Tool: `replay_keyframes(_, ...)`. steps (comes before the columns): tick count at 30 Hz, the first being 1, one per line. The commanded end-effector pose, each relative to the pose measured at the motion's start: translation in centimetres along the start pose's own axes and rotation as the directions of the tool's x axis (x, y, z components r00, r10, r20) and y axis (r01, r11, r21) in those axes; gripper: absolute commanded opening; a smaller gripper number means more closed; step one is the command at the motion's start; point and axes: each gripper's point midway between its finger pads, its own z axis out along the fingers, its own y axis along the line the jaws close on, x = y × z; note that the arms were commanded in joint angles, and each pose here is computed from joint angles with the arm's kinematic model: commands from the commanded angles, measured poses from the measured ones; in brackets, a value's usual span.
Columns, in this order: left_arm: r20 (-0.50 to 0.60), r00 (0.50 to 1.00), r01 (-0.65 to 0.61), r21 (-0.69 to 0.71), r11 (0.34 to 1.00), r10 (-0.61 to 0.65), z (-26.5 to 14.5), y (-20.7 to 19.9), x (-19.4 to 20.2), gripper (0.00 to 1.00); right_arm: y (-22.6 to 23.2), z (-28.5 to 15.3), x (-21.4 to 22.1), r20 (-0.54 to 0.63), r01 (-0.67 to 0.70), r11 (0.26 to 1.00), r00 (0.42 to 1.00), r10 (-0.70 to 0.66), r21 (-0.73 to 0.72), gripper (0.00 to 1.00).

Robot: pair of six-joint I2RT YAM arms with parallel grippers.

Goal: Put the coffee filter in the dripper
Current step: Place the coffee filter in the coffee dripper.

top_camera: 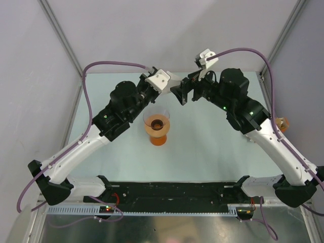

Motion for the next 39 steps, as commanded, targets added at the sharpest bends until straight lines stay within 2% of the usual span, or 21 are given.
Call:
replay_keyframes(1, 0.082, 0.996, 0.037, -0.022, 0.999, -0.035, -0.3, 0.9, -2.7, 0.0, -1.7, 0.7, -1.3, 0.034, 0.043, 0.992, 0.998, -0.048, 0.12, 0.92)
replay_keyframes(10, 0.079, 0.996, 0.05, -0.008, 0.999, -0.05, 0.0, 0.1, -2.8, 0.0, -0.8, 1.7, -1.7, 0.056, 0.094, 0.987, 0.993, -0.102, 0.129, 0.75)
replay_keyframes(17, 0.077, 0.993, 0.092, -0.009, 0.996, -0.091, -0.1, 0.0, -2.9, 0.0, -1.2, 2.0, -1.7, 0.044, 0.096, 0.981, 0.994, -0.104, 0.166, 0.59)
replay_keyframes(18, 0.077, 0.992, 0.101, -0.013, 0.995, -0.1, 0.0, 0.0, -2.9, 0.0, -1.4, 1.9, -1.5, 0.037, 0.093, 0.98, 0.994, -0.101, 0.176, 0.59)
replay_keyframes(23, 0.08, 0.99, 0.119, -0.011, 0.993, -0.118, -0.1, 0.0, -2.9, 0.0, -2.2, 1.8, -1.1, 0.018, 0.072, 0.972, 0.997, -0.078, 0.224, 0.77)
replay_keyframes(26, 0.089, 0.989, 0.12, -0.008, 0.993, -0.119, -0.2, -0.1, -3.0, 0.0, -2.3, 1.9, -0.7, 0.008, 0.039, 0.977, 0.999, -0.041, 0.207, 0.77)
replay_keyframes(32, 0.111, 0.986, 0.125, -0.01, 0.992, -0.123, -0.2, 0.0, -3.4, 0.0, -0.6, 2.0, -0.4, 0.007, -0.048, 0.993, 0.999, 0.047, 0.105, 0.6)
replay_keyframes(39, 0.113, 0.983, 0.145, 0.003, 0.989, -0.144, 0.2, -0.3, -3.6, 0.0, 0.0, 2.2, -0.7, 0.013, -0.035, 0.996, 0.999, 0.034, 0.086, 0.37)
